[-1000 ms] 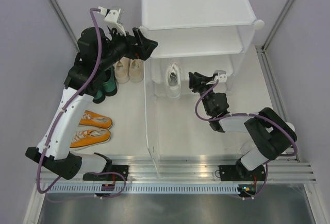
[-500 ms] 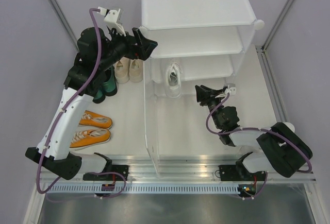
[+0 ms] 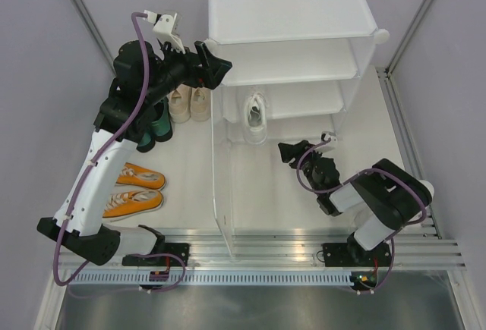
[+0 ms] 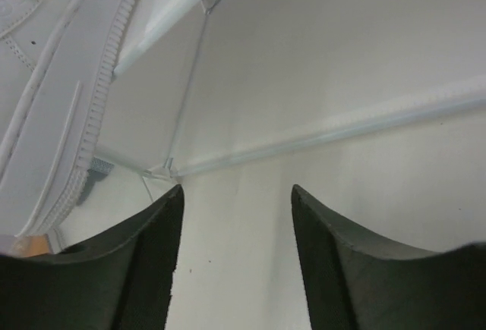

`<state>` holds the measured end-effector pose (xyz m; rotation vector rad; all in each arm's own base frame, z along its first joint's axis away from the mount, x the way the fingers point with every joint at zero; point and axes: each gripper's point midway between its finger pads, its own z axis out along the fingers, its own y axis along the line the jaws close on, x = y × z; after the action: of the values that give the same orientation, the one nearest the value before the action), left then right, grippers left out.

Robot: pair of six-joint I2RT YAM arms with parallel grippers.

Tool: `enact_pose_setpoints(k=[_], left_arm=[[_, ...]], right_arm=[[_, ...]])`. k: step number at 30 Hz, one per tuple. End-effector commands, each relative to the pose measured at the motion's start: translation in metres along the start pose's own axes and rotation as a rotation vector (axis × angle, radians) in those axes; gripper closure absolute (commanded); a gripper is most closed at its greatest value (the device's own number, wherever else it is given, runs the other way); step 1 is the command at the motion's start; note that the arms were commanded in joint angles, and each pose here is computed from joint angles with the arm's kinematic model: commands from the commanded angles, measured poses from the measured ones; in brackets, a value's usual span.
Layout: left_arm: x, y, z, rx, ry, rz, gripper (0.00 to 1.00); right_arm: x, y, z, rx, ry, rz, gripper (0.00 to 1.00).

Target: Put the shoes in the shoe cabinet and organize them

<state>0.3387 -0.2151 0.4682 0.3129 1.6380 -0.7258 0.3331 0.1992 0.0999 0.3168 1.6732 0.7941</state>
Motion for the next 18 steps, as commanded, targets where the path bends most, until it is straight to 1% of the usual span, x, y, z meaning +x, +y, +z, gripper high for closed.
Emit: enact_pose_setpoints(k=[1, 4, 6, 12, 18], left_arm=[[0.014, 0.001, -0.004, 0.011, 0.053, 0.036, 0.06], [0.015, 0.001, -0.004, 0.012, 0.055, 0.040, 0.06], [0.015, 0.001, -0.005, 0.011, 0.053, 0.044, 0.06], [0.014, 0.000, -0.008, 0.011, 0.051, 0.052, 0.06], [0.019, 0.004, -0.006, 0.001, 0.061, 0.055, 0.06]], right_arm=[[-0.097, 0.088, -0.001, -0.337, -0.349, 0.180, 0.40], [-0.098, 0.072, 0.014, -0.258, -0.387, 0.169, 0.51], [-0.095, 0.065, 0.028, -0.228, -0.392, 0.165, 0.56], [-0.083, 0.055, 0.061, -0.210, -0.383, 0.182, 0.61], [-0.098, 0.064, 0.088, -0.244, -0.435, 0.231, 0.61]])
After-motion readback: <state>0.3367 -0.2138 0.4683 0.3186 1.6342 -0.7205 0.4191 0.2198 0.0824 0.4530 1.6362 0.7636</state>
